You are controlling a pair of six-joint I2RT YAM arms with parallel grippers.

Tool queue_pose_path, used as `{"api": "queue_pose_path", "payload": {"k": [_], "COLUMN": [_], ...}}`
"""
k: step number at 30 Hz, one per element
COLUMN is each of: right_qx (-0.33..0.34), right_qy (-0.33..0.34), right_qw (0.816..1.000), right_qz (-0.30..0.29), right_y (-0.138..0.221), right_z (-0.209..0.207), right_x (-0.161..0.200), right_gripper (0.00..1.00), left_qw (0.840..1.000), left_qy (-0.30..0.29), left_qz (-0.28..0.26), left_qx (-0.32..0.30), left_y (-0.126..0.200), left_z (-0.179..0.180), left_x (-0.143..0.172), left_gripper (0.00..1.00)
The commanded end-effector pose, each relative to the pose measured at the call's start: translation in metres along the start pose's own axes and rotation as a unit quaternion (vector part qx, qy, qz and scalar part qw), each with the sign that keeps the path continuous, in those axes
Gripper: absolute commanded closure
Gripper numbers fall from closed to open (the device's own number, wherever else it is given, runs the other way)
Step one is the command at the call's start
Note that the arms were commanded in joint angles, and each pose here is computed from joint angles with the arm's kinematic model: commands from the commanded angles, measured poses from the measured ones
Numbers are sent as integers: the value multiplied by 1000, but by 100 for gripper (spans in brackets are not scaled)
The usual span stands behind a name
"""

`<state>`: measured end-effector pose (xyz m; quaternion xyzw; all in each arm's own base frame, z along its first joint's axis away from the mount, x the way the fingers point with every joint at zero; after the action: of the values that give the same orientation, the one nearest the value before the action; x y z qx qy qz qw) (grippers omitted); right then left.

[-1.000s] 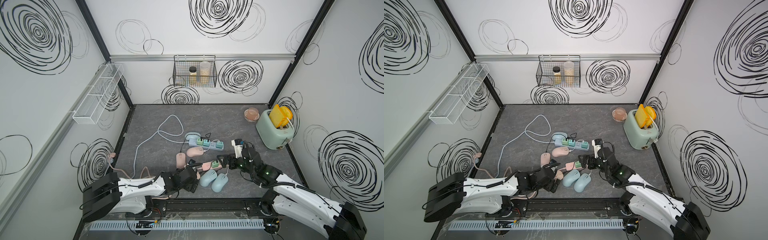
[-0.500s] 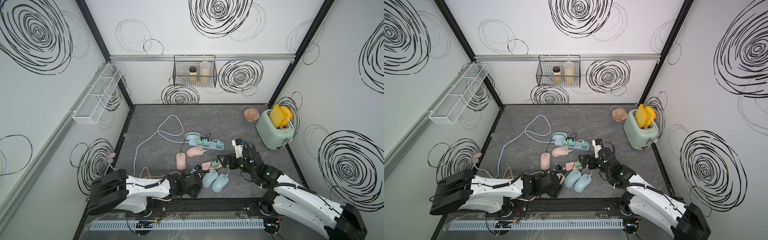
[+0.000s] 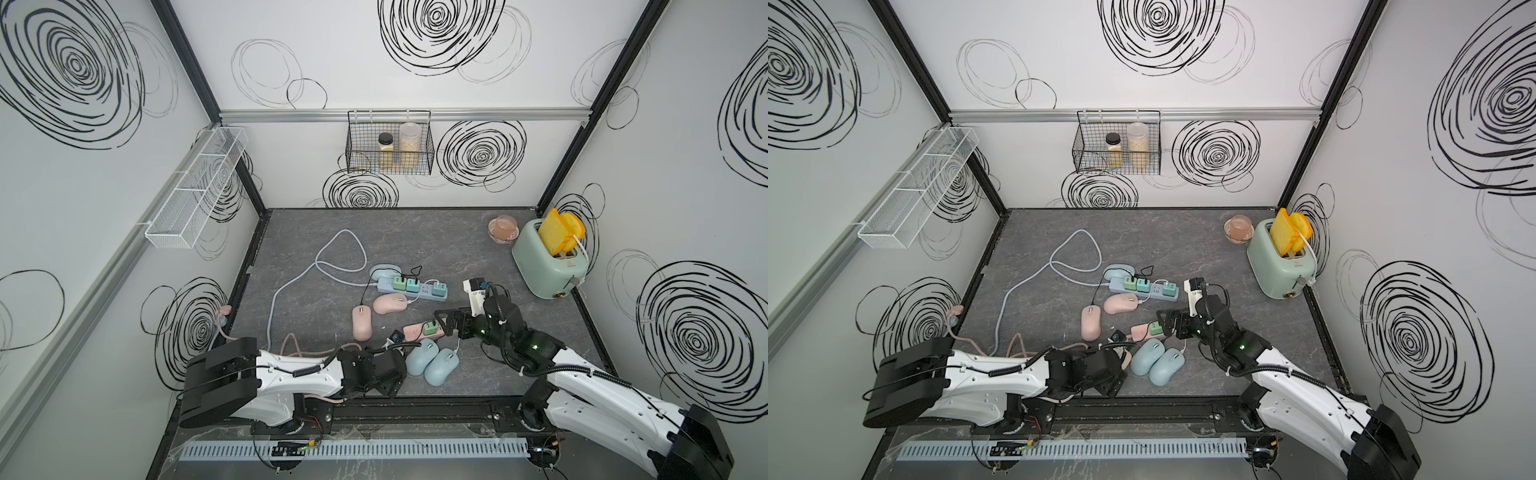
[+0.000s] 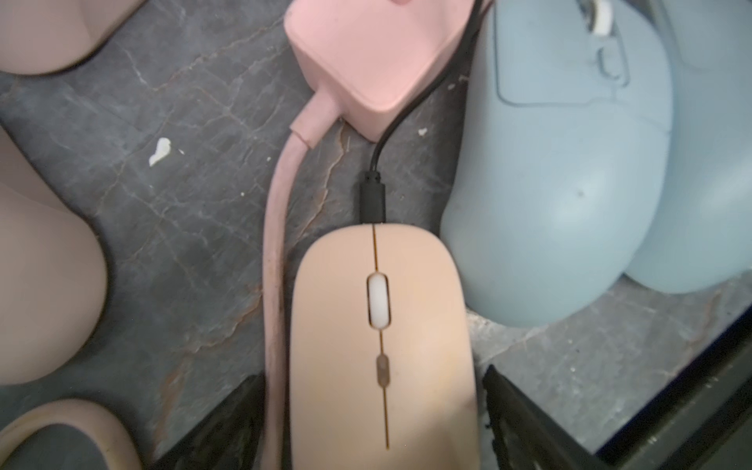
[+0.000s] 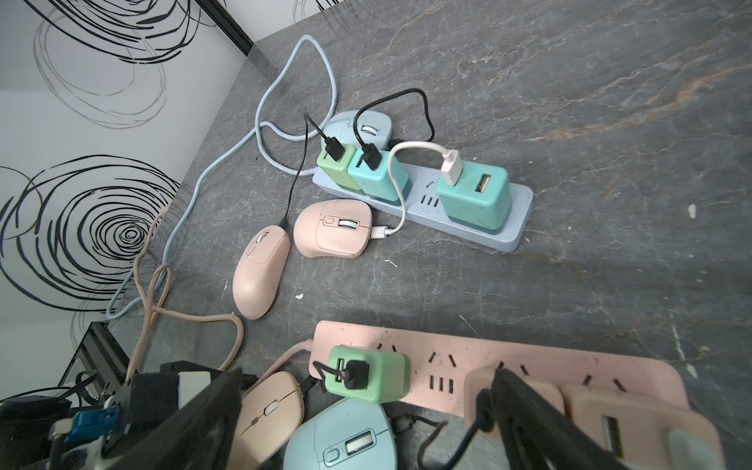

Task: Unplug the wireless mouse
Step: Pick up the mouse from the center of the board.

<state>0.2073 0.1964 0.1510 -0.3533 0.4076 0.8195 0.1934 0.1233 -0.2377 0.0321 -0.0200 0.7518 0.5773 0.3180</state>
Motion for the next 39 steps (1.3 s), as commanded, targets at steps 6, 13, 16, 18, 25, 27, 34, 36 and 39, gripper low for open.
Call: {"api": "queue_pose_path", "payload": {"k": [6, 13, 16, 18, 25, 27, 34, 36, 39], "right_qx": [-9, -8, -8, -9, -13, -13, -39, -72, -128], "right_qy": [-9, -10, -11, -12, -13, -14, -26, -31, -43], "right_qw": [1000, 1000, 1000, 1000, 1000, 1000, 999, 997, 991], "right_qz": [6, 10, 9, 10, 9, 9, 12, 9, -10], "right_y": [-6, -7, -7, -8, -8, -7, -5, -3, 4], "right_z": [4, 5, 5, 4, 5, 6, 14, 25, 44], "right_x": [0, -1, -1, 1, 0, 0, 1, -1, -5], "right_gripper": [2, 2, 2, 2, 2, 2, 1, 3, 16], "left_qw": [1000, 999, 999, 998, 998, 998, 996, 995, 994], "left_qy": [-17, -32, -31, -28, -15, -7, 23, 26, 30], "left_qz": [5, 0, -16, -28, -52, -58, -88, -95, -97], "left_qx": [0, -28, -33, -38, -35, -26, 7, 26, 42], "left_y": [-4, -6, 0, 4, 14, 19, 37, 42, 45], "left_z": [-7, -8, -6, -4, -1, -1, -2, -6, -7], "left_x": [4, 2, -6, -12, -28, -32, -47, -49, -48], "left_gripper": [14, 22, 29, 31, 40, 40, 41, 42, 42]}}
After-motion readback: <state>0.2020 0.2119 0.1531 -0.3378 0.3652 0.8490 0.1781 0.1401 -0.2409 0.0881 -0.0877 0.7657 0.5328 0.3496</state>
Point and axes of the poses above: each gripper's point midway between its finger pads, its own y axis back along the fingers, its own z axis along the line the jaws close on, x = y × z, the point moved 2 cm from there along y, back along the fingers, and after that the axes turned 8 degrees about y, right-handed, at the moved point
